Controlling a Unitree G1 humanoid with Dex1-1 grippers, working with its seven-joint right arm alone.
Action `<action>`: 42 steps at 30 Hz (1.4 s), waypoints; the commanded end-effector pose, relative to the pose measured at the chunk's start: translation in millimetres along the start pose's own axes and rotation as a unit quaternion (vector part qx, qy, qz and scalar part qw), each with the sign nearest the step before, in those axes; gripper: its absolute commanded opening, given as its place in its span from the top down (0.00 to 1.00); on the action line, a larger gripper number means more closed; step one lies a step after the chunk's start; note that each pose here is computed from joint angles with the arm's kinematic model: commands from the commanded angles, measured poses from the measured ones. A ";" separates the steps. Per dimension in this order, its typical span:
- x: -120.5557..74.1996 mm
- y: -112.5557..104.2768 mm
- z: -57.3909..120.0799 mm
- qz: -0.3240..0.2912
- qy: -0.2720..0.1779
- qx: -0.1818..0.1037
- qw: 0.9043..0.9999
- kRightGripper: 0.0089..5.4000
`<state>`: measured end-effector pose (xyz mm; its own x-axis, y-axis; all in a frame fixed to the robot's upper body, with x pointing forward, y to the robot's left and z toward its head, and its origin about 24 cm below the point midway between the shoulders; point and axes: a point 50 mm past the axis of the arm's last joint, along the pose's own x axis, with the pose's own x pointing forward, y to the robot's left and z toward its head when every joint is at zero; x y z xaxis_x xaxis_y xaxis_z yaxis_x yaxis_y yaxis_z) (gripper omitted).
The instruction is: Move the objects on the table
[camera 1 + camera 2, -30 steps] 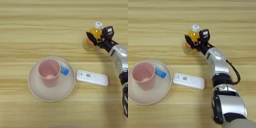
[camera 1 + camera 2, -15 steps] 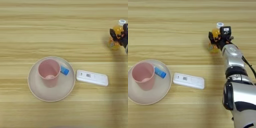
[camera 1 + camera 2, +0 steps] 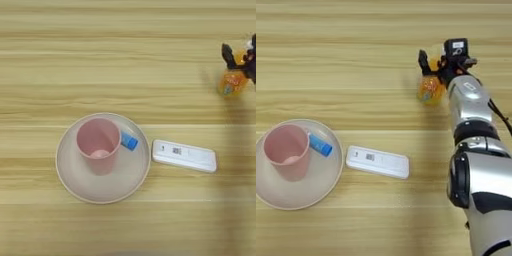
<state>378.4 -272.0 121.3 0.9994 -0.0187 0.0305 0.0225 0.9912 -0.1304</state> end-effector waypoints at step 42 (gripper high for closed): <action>-53.3 76.7 121.0 0.210 -0.295 -0.039 0.932 0.00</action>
<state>332.8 -190.1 198.8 0.8033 0.4190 0.4232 -0.3505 0.9072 -0.2328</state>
